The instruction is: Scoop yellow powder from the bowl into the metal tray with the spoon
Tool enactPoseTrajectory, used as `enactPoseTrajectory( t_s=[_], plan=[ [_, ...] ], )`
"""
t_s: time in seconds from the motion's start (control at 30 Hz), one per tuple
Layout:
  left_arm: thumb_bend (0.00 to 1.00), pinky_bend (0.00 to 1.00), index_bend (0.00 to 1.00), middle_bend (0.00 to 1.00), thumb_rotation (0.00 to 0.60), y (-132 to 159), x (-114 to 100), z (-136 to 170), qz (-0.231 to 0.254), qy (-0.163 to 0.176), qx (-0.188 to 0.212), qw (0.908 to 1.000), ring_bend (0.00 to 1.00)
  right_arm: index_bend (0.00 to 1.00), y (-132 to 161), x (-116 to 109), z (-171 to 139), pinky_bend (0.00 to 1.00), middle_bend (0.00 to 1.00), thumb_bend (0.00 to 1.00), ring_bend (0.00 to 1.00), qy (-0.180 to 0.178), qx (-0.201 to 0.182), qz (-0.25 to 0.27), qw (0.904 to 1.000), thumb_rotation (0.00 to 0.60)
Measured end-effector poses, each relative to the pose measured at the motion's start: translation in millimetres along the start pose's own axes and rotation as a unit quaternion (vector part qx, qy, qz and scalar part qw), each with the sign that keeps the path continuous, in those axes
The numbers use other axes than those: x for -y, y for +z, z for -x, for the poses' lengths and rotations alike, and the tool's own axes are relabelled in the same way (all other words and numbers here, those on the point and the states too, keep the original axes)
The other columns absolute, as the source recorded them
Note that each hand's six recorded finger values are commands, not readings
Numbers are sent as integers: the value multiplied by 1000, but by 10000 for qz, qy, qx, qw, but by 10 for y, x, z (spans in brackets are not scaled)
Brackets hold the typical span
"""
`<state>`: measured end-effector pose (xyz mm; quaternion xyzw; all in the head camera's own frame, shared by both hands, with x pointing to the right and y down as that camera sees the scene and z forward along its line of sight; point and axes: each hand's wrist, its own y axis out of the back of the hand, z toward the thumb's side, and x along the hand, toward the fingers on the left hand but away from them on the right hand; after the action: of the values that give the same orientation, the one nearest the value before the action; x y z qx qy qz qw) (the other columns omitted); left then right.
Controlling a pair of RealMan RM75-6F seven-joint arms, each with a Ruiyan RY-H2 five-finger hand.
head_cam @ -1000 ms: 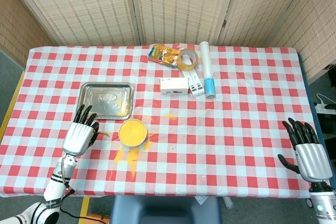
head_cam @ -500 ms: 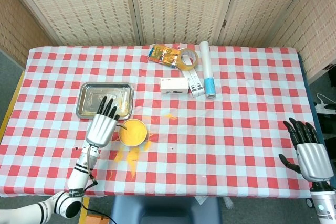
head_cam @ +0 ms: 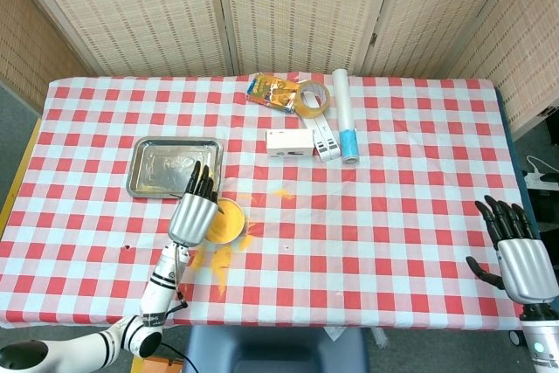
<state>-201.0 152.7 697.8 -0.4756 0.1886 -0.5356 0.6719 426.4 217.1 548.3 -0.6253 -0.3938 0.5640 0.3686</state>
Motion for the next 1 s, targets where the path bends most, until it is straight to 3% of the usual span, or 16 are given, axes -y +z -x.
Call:
enactPoseTrajectory(
  t_s=[0.27, 1.0],
  plan=[
    [562, 49, 788, 329, 600, 107, 68, 27, -361, -6, 169, 9992, 103, 0, -6, -13, -1, 0, 0, 163, 0, -14, 1, 14, 10000, 600],
    [562, 49, 791, 343, 600, 321, 95, 100, -776, 45, 463, 9959, 117, 0, 0, -40, -10, 0, 0, 163, 0, -57, -24, 41, 10000, 600]
  ],
)
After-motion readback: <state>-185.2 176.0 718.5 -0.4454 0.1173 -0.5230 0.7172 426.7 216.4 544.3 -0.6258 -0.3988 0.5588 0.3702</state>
